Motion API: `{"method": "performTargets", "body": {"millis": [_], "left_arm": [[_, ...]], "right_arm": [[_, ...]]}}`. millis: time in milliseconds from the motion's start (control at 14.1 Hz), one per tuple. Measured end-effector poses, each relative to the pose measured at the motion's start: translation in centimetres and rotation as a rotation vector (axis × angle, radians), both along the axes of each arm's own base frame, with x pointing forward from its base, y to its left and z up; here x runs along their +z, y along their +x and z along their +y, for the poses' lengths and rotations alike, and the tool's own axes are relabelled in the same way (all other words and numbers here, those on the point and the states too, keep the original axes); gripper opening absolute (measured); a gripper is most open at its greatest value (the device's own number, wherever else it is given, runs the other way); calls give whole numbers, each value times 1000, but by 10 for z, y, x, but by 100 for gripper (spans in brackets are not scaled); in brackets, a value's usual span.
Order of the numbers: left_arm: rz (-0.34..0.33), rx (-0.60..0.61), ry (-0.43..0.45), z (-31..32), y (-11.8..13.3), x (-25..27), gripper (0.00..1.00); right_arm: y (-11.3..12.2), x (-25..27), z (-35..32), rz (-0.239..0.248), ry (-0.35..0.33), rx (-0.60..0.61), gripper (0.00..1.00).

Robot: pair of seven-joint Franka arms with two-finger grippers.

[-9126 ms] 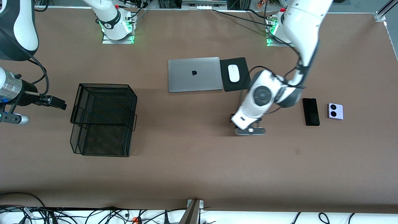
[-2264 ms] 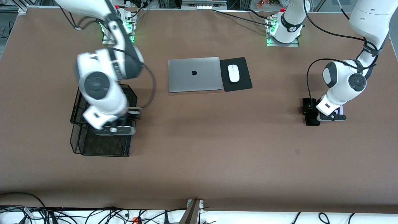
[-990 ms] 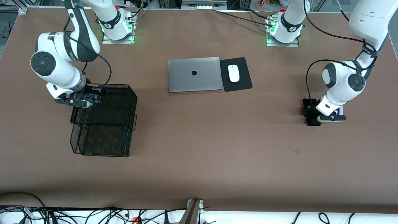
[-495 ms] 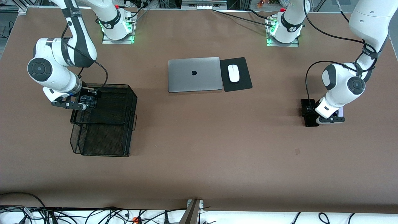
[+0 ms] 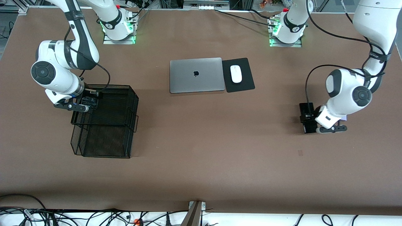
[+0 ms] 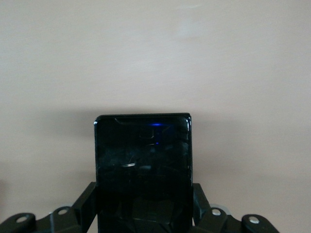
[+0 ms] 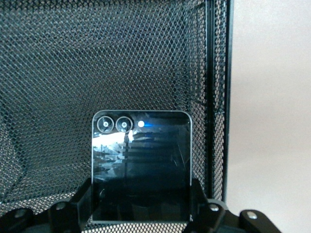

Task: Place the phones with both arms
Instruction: 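Carry the black slab phone to the table center with the left gripper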

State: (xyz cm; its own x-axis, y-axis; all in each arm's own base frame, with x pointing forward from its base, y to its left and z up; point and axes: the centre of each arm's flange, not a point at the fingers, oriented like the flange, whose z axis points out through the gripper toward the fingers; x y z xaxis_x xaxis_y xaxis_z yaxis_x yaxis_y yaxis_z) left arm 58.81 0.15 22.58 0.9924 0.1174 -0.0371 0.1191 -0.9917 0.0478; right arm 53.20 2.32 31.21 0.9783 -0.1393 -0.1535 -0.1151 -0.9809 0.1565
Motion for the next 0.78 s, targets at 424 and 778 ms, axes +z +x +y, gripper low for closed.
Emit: {"method": "performTargets", "body": {"millis": [424,778], "left_arm": [[-21,-8,-22,-186,-3,9,80],[-37,-34,-59,-310,-12,1,80]], "right_arm": [[1,1,0,-5,0,0,100],[20,32,2,-38,0,-1,100]]}}
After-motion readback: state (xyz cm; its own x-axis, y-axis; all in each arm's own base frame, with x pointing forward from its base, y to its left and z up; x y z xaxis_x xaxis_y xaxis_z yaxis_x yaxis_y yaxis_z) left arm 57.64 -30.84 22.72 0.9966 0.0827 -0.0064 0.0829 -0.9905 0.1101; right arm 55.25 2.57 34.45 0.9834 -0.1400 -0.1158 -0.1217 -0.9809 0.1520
